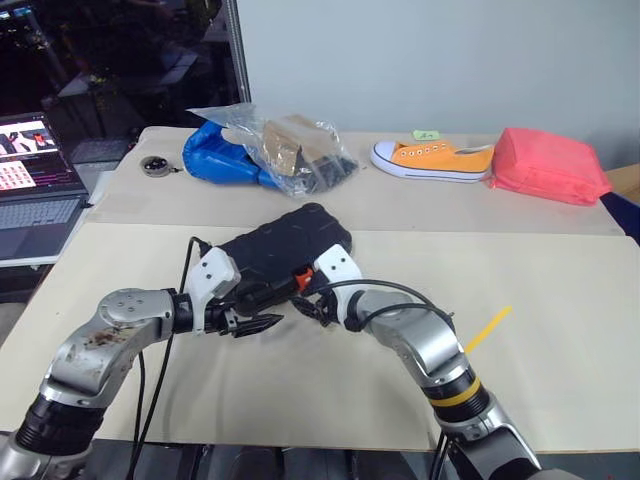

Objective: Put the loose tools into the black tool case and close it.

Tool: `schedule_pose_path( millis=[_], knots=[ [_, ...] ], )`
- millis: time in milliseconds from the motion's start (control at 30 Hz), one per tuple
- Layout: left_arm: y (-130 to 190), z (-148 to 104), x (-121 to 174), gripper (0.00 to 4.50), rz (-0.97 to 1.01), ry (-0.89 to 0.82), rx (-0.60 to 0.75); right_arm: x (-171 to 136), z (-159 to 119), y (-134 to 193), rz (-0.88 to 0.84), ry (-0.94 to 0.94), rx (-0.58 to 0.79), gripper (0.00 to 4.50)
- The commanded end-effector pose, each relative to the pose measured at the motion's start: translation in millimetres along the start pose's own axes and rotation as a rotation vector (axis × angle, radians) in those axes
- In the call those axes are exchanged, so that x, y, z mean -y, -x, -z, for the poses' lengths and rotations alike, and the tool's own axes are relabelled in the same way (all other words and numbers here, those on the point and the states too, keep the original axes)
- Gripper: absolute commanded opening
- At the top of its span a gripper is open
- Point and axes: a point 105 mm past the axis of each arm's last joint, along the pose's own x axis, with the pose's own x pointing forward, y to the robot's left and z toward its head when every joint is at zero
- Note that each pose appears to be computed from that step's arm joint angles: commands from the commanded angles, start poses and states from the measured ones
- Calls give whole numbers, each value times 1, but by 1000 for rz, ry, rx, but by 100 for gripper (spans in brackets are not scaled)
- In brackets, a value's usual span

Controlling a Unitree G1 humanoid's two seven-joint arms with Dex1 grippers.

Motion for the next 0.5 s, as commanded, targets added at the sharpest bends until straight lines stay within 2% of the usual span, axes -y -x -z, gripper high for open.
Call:
schedule_pose_path(
  millis=[33, 100, 233, 267, 433, 500],
  knots=[
    [-1, 14, 0, 387, -9, 38, -44, 2, -16, 16, -13, 25, 67, 314],
    [-2, 15, -1, 387, -16, 43, -43, 8, -12, 24, -9, 35, 54, 314],
    [-2, 16, -4, 387, -23, 47, -43, 8, -9, 29, -35, 11, 37, 229],
    [-2, 17, -4, 387, -24, 47, -44, 7, -9, 28, -43, -1, 40, 182],
    [-3, 18, -6, 387, -32, 46, -44, -2, -16, 12, -74, -35, 52, 16],
    [-3, 18, -6, 387, -33, 46, -43, -2, -17, 2, -70, -36, 50, 7]
  ],
)
